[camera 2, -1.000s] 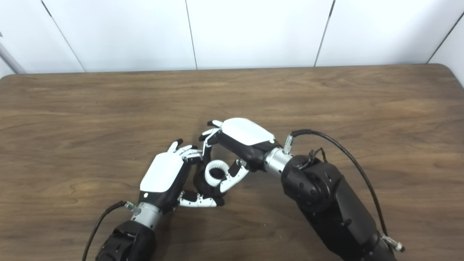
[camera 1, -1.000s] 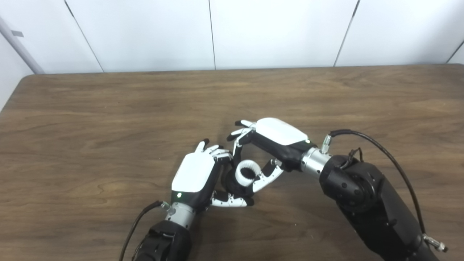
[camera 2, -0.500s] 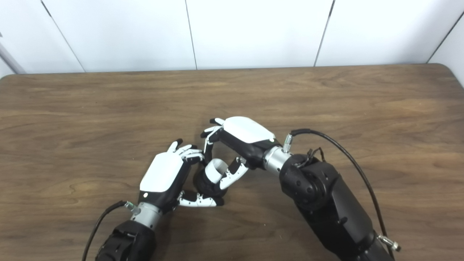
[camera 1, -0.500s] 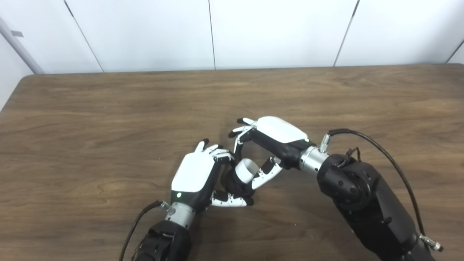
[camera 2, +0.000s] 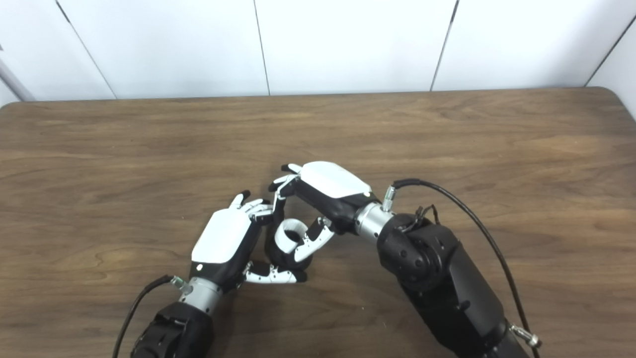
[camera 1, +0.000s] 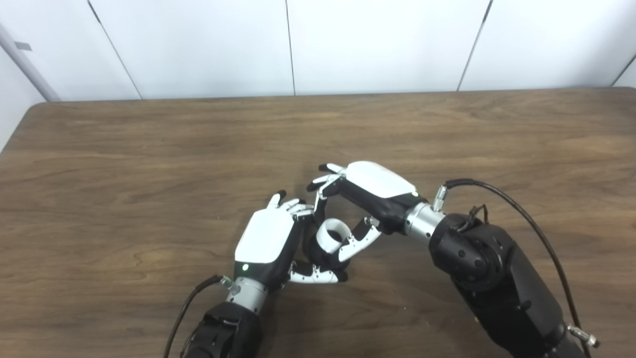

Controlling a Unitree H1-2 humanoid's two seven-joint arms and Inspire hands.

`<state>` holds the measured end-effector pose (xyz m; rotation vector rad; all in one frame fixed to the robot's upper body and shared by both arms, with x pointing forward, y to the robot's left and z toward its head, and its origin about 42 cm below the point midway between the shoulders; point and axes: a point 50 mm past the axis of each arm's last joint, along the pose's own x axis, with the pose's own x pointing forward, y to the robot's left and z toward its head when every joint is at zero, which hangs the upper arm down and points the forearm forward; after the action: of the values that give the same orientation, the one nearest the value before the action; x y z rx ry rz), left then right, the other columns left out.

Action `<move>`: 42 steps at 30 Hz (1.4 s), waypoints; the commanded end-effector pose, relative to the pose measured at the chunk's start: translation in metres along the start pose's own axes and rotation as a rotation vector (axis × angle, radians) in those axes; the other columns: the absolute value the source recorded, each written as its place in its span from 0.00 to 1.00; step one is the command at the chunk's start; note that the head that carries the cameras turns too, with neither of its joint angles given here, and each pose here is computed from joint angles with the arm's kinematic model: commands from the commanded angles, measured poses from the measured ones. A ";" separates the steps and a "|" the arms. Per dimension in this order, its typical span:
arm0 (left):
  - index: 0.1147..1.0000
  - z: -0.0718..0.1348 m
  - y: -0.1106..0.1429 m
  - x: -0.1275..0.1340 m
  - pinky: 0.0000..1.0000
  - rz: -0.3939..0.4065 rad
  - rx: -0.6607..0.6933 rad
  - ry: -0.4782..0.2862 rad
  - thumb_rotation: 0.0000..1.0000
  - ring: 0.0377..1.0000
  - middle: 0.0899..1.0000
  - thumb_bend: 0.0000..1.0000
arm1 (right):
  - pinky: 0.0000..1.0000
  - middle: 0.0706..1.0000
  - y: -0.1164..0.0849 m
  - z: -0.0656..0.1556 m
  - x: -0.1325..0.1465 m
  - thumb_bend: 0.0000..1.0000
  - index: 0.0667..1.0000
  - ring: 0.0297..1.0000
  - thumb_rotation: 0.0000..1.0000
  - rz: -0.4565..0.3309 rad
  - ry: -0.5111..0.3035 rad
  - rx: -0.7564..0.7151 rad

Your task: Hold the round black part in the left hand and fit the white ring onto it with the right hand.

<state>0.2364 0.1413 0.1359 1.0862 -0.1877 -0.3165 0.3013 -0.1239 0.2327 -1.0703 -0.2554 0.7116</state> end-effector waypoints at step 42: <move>0.42 0.003 -0.008 0.000 1.00 -0.047 0.010 -0.007 0.05 0.86 0.74 0.52 | 0.92 0.83 -0.013 0.009 -0.002 0.52 0.45 0.98 0.14 -0.044 -0.038 0.002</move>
<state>0.2365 0.1396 0.1361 1.0844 -0.1893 -0.3173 0.2999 -0.1262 0.2333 -1.0568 -0.2447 0.7091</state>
